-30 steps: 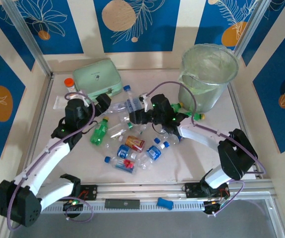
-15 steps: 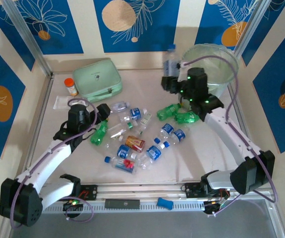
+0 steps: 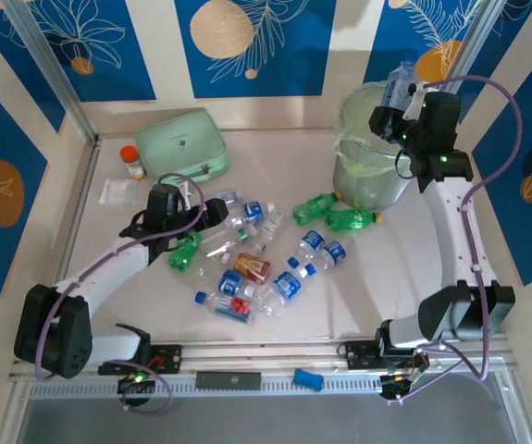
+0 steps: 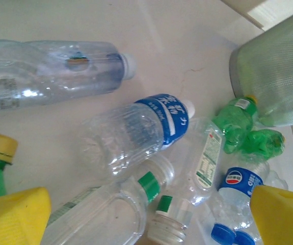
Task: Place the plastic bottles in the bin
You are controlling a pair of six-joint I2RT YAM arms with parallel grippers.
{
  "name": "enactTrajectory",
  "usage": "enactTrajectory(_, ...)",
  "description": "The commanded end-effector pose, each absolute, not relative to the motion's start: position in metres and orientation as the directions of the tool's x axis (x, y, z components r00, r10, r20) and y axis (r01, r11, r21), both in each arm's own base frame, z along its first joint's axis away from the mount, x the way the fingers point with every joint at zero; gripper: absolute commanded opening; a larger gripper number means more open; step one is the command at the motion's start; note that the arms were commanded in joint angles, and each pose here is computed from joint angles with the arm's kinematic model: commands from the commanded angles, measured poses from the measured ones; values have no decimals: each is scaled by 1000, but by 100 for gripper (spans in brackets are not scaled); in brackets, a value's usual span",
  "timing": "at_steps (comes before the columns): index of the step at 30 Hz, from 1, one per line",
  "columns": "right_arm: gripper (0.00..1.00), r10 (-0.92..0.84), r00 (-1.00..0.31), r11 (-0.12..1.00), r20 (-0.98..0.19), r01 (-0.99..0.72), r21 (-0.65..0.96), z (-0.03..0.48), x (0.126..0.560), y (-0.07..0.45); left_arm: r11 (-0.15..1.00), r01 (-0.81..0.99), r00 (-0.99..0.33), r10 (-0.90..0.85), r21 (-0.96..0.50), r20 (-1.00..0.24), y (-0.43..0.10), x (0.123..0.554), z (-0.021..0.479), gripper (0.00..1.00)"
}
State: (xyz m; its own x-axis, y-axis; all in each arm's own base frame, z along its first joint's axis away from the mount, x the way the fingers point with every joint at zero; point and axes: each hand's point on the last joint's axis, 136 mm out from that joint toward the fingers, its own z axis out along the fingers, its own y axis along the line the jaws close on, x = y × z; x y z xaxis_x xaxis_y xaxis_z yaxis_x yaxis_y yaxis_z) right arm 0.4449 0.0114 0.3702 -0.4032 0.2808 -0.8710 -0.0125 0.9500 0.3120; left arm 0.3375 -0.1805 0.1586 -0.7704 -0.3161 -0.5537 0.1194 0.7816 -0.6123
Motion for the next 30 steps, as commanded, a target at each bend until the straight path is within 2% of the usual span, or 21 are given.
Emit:
enactTrajectory(1, 50, 310, -494, 938, -813, 17, 348, 348, 449, 5, 797, 184, -755, -260, -575, -602, -188, 338, 172, 100)
enactTrajectory(9, 50, 334, -579, 928, -744, 66, 366, 313, 470, -5, 815, 191, -746, -242, -547, -620, -188, 334, 177, 100)
enactTrajectory(14, 54, 340, -608, 925, -718, 79, 371, 301, 478, -7, 821, 189, -742, -239, -538, -626, -187, 332, 178, 100)
enactTrajectory(17, 59, 342, -613, 924, -712, 82, 374, 299, 481, -7, 822, 187, -742, -241, -538, -626, -187, 331, 178, 100)
enactTrajectory(22, 74, 346, -602, 924, -719, 83, 374, 304, 482, -8, 824, 187, -742, -239, -535, -627, -187, 329, 178, 100)
enactTrajectory(30, 80, 325, -551, 931, -769, 45, 361, 346, 471, -4, 827, 193, -738, -232, -528, -633, -187, 329, 177, 100)
